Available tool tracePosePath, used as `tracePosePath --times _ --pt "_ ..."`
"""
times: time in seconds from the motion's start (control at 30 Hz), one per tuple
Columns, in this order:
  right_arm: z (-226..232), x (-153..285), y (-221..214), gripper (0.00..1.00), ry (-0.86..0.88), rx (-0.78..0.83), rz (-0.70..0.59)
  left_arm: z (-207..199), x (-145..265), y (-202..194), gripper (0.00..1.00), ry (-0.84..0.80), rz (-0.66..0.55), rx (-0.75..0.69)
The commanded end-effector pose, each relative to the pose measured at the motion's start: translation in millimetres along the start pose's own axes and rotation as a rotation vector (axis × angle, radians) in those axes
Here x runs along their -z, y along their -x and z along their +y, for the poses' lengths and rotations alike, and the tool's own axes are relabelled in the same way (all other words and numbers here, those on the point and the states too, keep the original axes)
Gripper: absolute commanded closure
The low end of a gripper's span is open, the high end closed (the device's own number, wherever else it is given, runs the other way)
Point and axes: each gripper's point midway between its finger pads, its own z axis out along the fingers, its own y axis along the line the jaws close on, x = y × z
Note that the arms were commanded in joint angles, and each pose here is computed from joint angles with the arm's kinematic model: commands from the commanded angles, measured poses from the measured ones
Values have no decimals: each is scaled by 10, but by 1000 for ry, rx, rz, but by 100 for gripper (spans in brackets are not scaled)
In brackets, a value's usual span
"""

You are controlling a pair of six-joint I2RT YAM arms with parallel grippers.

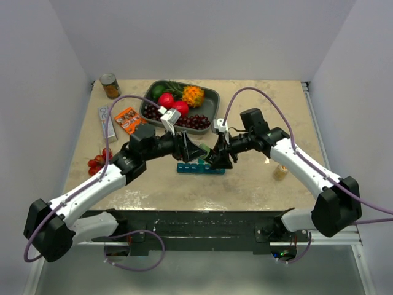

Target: Sort the pills into containers

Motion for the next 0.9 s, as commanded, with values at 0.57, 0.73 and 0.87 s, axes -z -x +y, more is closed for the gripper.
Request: tracePosePath --times 0.57,0.73,0.87 --pt "463 122 -164 100 142 264 24 -667 661 -151 1 -418 -185 -848" --pt "462 115 -168 100 144 263 25 -701 430 -168 2 -424 -145 -900" --pt "458 108 -180 100 143 262 28 -662 251 -262 7 -412 -84 -907"
